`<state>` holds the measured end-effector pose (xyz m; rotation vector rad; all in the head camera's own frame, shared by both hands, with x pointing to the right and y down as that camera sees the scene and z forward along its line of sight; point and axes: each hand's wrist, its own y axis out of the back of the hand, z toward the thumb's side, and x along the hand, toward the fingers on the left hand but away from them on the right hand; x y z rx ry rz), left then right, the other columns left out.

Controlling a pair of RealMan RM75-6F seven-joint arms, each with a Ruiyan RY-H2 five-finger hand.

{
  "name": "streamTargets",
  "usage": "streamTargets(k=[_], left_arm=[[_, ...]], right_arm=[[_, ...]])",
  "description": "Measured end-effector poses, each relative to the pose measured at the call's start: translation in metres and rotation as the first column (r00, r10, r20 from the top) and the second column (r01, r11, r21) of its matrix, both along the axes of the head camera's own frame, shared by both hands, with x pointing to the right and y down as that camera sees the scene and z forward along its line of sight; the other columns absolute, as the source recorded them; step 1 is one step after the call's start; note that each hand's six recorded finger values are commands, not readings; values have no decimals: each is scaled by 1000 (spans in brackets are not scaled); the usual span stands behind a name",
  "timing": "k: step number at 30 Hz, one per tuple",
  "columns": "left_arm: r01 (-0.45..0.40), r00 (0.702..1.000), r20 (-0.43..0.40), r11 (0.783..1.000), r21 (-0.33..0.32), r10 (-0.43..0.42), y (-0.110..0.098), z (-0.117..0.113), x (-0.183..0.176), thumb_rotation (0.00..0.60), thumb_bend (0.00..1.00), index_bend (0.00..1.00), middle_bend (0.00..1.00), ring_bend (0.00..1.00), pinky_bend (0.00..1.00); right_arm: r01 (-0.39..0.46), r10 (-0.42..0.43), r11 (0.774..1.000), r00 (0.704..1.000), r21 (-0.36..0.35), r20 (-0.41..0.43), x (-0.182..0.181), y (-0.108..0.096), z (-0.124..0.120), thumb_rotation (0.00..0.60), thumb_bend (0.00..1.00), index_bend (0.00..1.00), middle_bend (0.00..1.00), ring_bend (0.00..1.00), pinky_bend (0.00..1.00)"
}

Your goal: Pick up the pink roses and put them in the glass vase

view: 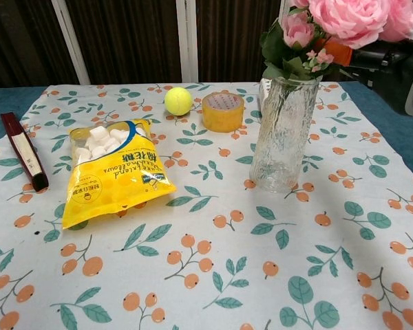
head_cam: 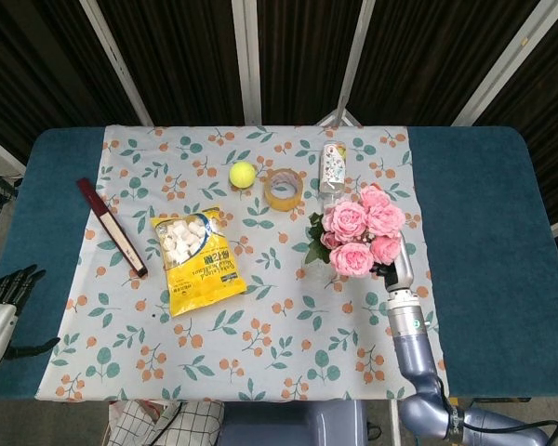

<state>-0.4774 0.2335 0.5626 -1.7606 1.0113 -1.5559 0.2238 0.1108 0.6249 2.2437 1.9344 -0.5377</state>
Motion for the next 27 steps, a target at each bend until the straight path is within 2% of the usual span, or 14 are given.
streamTargets(k=[4, 7, 13, 16, 19, 22, 26, 27], left_arm=[[-2, 1000, -1, 1000, 8, 2, 0, -1, 0, 600, 0, 0, 0, 0, 0], [-3, 1000, 0, 1000, 13, 3, 0, -2, 0, 600, 0, 0, 0, 0, 0], [-7, 1000, 17, 1000, 25, 6, 2, -4, -2, 600, 0, 0, 0, 0, 0], [-5, 999, 35, 1000, 30, 4, 2, -5, -4, 600, 0, 0, 0, 0, 0], [-3, 998, 57, 999, 38, 1, 2, -5, -7, 600, 0, 0, 0, 0, 0], [-6, 997, 80, 998, 55, 2, 2, -7, -8, 600, 0, 0, 0, 0, 0], [-11, 993, 116, 997, 79, 1, 3, -10, -10, 600, 0, 0, 0, 0, 0], [-13, 992, 126, 996, 85, 2, 3, -11, -10, 600, 0, 0, 0, 0, 0]], right_arm=[[72, -73, 997, 993, -7, -94, 6, 10, 0, 600, 353, 0, 0, 0, 0], [130, -130, 991, 973, -15, -189, 19, 18, -2, 600, 354, 0, 0, 0, 0], [182, -189, 982, 919, -51, -346, 61, 35, -12, 600, 353, 0, 0, 0, 0], [215, -228, 974, 879, -79, -420, 84, 46, -19, 600, 353, 0, 0, 0, 0], [262, -279, 959, 812, -107, -513, 107, 58, -29, 600, 354, 0, 0, 0, 0], [300, -315, 945, 725, -131, -613, 128, 72, -39, 600, 353, 0, 0, 0, 0], [345, -349, 925, 596, -161, -724, 152, 92, -50, 600, 353, 0, 0, 0, 0], [362, -359, 916, 545, -173, -758, 158, 97, -52, 600, 353, 0, 0, 0, 0]])
